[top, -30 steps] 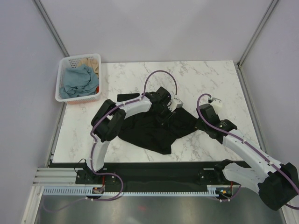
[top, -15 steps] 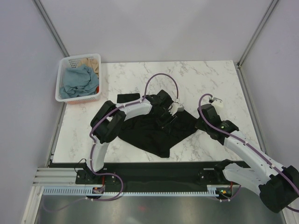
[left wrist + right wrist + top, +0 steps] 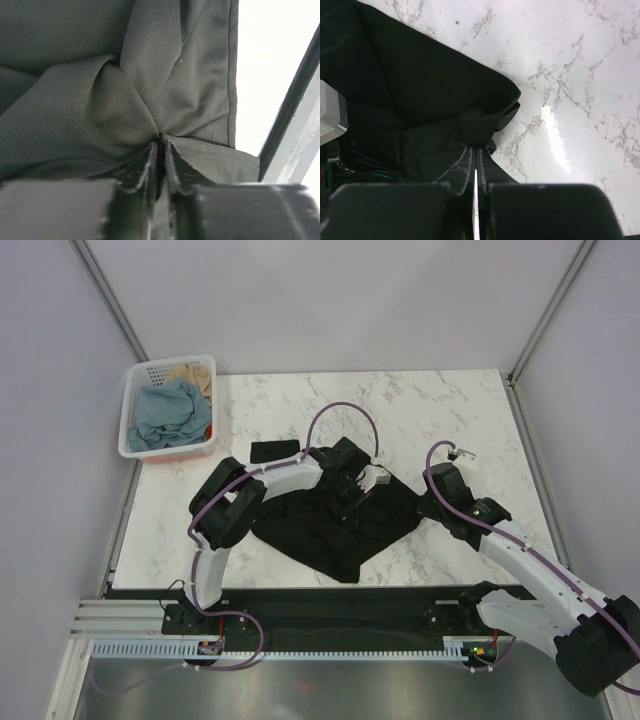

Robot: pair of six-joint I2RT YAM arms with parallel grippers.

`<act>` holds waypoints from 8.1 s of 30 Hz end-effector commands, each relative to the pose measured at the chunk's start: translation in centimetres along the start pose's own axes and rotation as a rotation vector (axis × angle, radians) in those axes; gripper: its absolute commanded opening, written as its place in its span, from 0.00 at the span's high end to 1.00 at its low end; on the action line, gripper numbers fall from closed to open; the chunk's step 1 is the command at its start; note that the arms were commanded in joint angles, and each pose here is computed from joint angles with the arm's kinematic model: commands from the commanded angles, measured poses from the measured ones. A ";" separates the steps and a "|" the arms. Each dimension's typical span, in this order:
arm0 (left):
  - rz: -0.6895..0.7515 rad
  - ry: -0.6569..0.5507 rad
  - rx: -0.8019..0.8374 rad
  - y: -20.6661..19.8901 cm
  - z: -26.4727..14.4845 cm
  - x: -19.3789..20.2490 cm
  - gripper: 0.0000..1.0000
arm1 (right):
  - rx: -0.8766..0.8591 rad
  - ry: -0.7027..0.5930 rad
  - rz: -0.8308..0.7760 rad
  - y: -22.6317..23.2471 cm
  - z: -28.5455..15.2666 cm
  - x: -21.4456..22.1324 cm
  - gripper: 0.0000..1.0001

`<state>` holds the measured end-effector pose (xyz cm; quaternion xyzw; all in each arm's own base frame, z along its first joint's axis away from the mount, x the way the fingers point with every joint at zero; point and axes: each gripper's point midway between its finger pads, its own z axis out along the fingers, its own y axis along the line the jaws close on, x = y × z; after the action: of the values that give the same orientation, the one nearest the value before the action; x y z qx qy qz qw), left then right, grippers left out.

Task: Fold and stack the t-shirts
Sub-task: Flatten the tshirt out, then fold the tshirt

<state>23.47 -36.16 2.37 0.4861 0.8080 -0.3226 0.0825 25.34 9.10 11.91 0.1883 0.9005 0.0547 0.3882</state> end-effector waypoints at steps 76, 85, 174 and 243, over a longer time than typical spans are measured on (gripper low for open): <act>0.093 -1.441 -1.121 -13.6 -59.5 -15.4 0.98 | -0.034 -0.888 0.168 4.1 -24.0 -36.6 1.00; 0.248 -1.560 -0.816 -21.4 -59.6 -11.1 0.98 | -0.152 -0.926 0.229 1.0 -31.0 -33.6 1.00; -0.023 -0.763 -0.747 20.2 -30.7 -10.7 0.98 | -0.279 -0.288 0.263 -2.5 24.4 -27.3 1.00; -0.585 -0.346 -0.377 9.3 -16.1 4.6 0.98 | -0.038 -0.087 0.376 -10.3 21.3 -16.9 1.00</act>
<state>33.57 -19.42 9.31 0.1640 0.9259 -0.2273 0.2535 48.28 -7.11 4.82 0.3451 0.8369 0.1488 0.3979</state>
